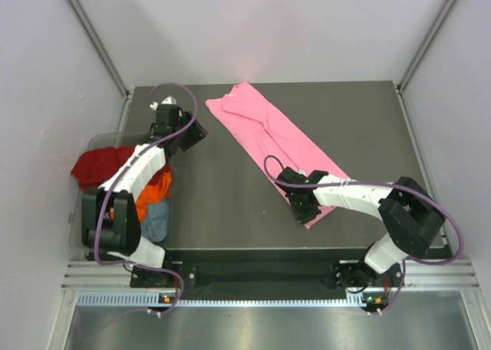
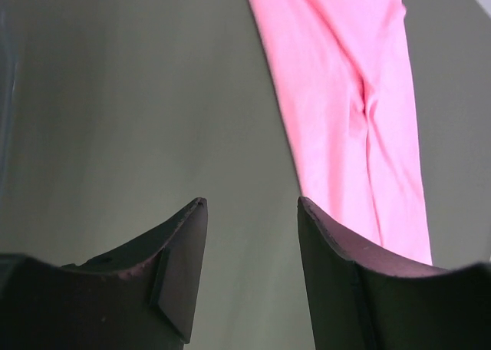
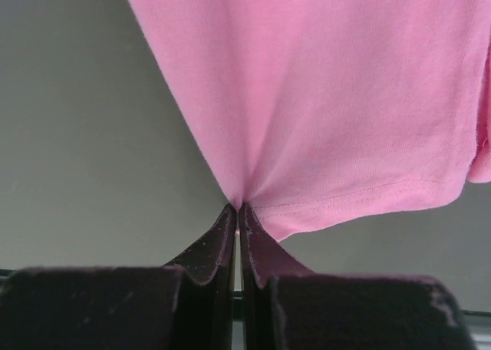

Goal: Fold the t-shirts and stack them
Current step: Fold the tshirt

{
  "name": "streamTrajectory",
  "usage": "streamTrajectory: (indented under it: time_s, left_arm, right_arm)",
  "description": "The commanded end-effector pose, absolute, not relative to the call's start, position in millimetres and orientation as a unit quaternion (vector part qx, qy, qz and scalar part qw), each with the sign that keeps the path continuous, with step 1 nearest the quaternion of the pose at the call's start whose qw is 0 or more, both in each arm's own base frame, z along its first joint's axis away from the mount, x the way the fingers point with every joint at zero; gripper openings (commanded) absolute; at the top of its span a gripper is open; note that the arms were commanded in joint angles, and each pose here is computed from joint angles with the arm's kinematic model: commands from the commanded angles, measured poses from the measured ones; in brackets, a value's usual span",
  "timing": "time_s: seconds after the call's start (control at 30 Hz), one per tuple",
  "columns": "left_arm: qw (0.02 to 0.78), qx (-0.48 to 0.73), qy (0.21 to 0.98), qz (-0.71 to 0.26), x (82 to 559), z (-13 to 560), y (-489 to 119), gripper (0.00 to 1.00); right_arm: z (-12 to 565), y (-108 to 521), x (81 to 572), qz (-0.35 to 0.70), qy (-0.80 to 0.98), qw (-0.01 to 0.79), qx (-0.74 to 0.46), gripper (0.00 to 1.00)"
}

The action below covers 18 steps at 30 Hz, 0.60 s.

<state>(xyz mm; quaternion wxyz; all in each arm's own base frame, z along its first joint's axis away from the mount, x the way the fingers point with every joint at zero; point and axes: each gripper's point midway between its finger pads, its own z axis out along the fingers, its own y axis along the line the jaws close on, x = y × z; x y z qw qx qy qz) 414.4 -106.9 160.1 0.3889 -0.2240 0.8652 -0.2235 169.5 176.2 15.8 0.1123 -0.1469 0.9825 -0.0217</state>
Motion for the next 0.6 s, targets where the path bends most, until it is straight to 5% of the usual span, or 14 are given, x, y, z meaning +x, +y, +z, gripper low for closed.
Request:
streamTrajectory:
  time_s: [0.0,0.57]
  left_arm:
    - [0.446,-0.233,0.832,-0.232,468,186,-106,0.55]
    - [0.477,-0.284,0.800,-0.226,597,121,-111,0.48]
  right_arm:
    - [17,226,156,0.060,0.983,0.111,-0.135,0.00]
    - [25,253,153,0.087,0.981,0.147,-0.096,0.00]
